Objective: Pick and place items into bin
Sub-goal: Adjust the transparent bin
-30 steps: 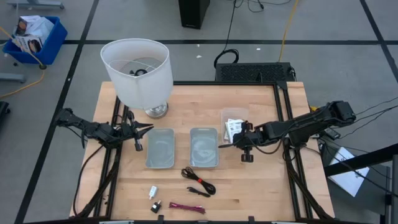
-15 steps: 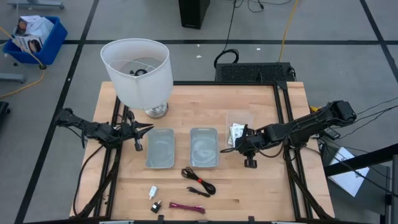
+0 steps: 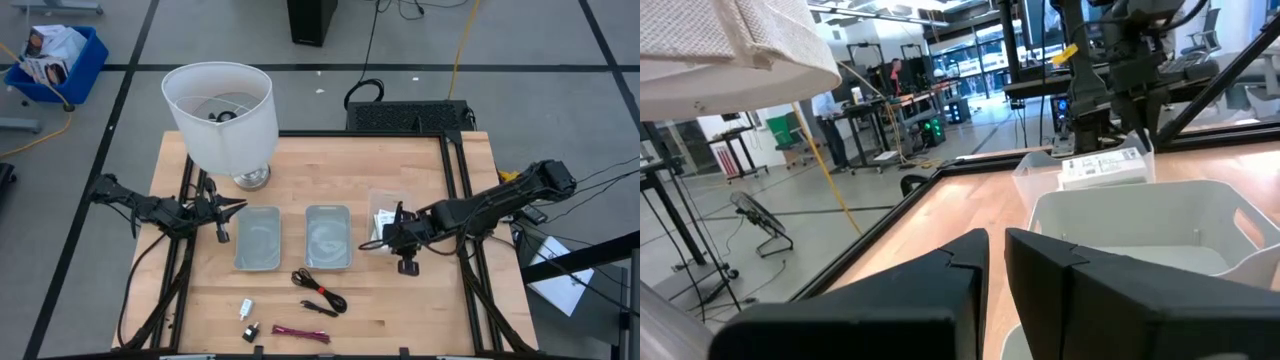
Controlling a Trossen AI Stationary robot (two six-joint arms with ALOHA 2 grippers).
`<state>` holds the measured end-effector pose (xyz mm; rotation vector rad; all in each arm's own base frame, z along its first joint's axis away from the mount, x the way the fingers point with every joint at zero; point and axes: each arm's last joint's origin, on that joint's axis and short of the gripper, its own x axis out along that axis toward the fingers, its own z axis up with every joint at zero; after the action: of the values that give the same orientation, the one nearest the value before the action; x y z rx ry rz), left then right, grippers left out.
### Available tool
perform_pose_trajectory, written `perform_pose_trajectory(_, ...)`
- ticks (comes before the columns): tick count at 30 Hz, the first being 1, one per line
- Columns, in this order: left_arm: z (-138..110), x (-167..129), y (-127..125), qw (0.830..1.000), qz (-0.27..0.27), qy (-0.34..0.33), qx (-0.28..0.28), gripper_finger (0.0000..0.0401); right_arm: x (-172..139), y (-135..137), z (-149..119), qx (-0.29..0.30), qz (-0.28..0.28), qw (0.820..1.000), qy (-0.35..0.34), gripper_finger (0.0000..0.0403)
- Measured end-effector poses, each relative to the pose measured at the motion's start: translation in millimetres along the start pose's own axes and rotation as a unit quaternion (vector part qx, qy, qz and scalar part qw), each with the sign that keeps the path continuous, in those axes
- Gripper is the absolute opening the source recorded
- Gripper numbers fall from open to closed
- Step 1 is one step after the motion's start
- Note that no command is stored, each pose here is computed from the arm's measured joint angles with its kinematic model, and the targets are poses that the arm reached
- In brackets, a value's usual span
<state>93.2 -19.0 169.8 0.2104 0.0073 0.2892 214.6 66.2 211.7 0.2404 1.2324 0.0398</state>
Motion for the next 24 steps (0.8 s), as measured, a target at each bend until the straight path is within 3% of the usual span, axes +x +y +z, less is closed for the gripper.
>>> perform_pose_trajectory(15,0.3,0.0,0.1,1.0,0.0,-0.002,-0.001,0.0047,3.8,18.6,-9.1,0.014,0.012,1.0,0.011,0.0)
perform_pose_trajectory(24,0.4,0.0,0.1,1.0,0.0,-0.002,-0.004,0.0047,21.3,12.4,-20.2,0.021,0.01,1.0,0.014,0.0002)
